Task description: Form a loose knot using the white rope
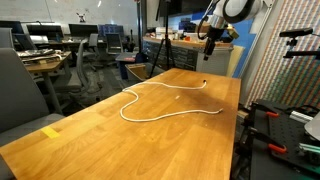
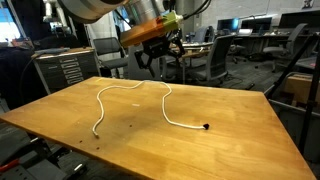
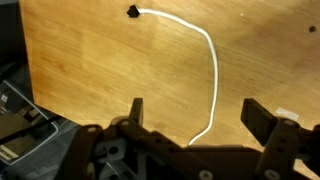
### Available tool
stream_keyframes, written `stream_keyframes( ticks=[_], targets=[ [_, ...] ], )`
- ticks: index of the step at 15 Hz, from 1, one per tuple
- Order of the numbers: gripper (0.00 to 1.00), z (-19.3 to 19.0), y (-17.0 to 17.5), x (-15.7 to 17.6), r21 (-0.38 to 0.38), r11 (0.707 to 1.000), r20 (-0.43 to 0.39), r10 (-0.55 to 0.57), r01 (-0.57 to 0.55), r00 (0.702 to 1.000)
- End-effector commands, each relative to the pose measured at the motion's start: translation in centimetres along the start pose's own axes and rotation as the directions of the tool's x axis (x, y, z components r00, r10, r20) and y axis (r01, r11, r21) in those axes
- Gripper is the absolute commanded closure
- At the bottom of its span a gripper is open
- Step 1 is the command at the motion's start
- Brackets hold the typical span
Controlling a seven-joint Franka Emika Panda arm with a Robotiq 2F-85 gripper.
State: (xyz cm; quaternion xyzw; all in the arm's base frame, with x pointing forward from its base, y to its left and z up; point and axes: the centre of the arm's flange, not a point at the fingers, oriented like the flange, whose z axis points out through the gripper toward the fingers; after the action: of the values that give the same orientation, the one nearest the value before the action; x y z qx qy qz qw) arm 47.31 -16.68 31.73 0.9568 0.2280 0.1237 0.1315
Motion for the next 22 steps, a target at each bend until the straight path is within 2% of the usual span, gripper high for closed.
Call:
stream_keyframes(
  ticks=[1,3,4,5,6,9,10,12,15,16,17,18,20,22],
  targets=[
    [0.0,4.2,-1.1,-2.4,-0.121,0.985,0.045,-0.116,0.12,0.992],
    [0.0,6.6,-1.0,-3.9,-0.117,0.975,0.072,-0.181,0.189,0.981],
    [0.0,7.7,-1.1,-4.7,-0.095,0.968,0.098,-0.222,0.231,0.97],
    [0.0,8.4,-1.4,-5.4,-0.037,0.958,0.166,-0.274,0.284,0.947],
    [0.0,6.8,-0.2,-5.2,-0.053,0.973,0.12,-0.216,0.224,0.969],
    [0.0,7.8,-0.7,-5.6,-0.035,0.972,0.135,-0.227,0.234,0.965],
    [0.0,7.9,-0.2,-5.4,-0.005,0.962,0.168,-0.267,0.272,0.949],
    [0.0,8.9,-0.1,-4.7,0.113,0.954,0.272,-0.297,0.276,0.915],
    [0.0,9.6,-0.7,-3.8,0.217,0.926,0.393,-0.373,0.309,0.841],
    [0.0,9.1,-0.6,-3.1,0.217,0.94,0.393,-0.331,0.264,0.858],
    [0.0,8.6,-0.5,-2.4,0.252,0.951,0.403,-0.273,0.181,0.874],
    [0.0,9.3,-2.1,-4.4,0.216,0.948,0.385,-0.303,0.234,0.872],
    [0.0,8.9,-1.9,-3.3,0.24,0.951,0.393,-0.28,0.196,0.876],
    [0.0,9.5,-2.6,-2.5,0.237,0.954,0.366,-0.262,0.183,0.893]
  ],
)
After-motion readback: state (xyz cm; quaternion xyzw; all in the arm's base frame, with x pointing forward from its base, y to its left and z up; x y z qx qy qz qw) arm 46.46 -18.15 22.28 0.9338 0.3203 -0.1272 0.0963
